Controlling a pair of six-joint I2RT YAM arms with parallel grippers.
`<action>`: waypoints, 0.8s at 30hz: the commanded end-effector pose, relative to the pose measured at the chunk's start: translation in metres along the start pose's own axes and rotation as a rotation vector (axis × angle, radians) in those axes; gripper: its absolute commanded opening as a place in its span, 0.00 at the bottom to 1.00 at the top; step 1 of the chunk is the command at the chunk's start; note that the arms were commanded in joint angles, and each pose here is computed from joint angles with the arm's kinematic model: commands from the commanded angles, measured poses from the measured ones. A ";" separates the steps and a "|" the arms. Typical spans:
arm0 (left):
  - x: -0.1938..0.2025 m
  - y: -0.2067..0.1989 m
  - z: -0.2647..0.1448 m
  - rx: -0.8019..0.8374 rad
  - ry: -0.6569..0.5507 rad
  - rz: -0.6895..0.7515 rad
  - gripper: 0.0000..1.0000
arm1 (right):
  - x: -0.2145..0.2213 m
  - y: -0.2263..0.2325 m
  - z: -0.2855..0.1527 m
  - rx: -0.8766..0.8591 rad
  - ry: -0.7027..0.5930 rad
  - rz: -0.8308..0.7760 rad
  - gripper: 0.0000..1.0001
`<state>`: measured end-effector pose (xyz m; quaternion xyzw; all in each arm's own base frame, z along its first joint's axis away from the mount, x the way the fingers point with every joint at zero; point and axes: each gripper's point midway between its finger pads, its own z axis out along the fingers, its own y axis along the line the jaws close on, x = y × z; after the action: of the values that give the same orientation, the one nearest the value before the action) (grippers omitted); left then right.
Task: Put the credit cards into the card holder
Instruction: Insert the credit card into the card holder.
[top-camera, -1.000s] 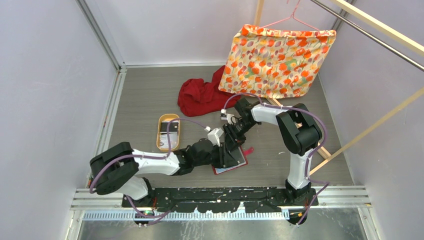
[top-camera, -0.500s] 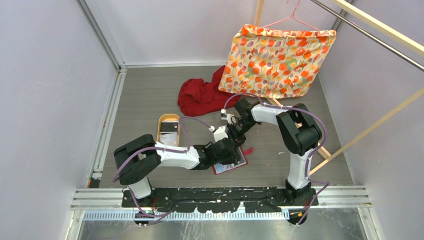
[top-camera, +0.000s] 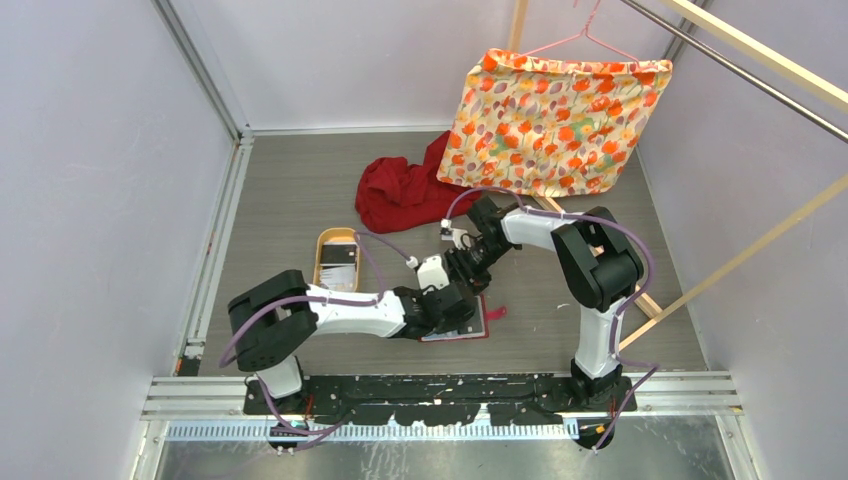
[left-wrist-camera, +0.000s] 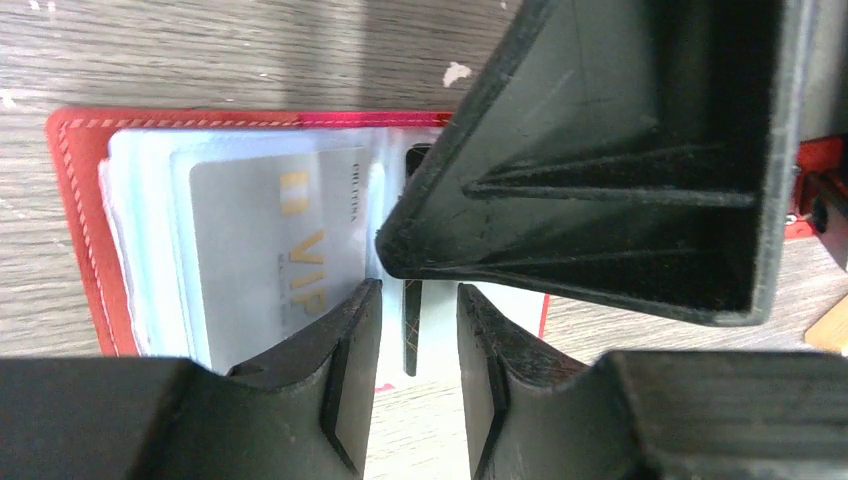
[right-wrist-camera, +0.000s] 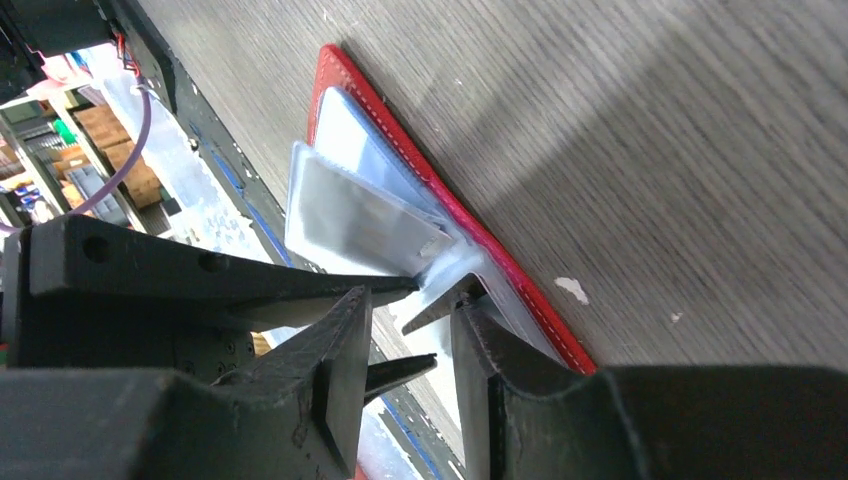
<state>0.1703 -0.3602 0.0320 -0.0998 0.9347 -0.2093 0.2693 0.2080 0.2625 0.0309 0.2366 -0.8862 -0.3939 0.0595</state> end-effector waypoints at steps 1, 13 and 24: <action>-0.010 0.022 -0.012 -0.082 -0.041 0.026 0.36 | -0.008 0.007 -0.007 -0.002 -0.024 -0.046 0.41; -0.046 0.026 -0.054 0.020 -0.150 0.219 0.40 | -0.001 0.041 -0.030 -0.111 -0.004 -0.239 0.43; -0.049 0.031 -0.080 0.408 -0.137 0.376 0.96 | 0.006 0.050 -0.047 -0.088 -0.008 -0.428 0.19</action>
<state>0.1564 -0.2698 0.0608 0.0841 0.9060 -0.2292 0.3459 0.1963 0.2545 0.0818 0.3900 -0.8135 -0.4310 0.0168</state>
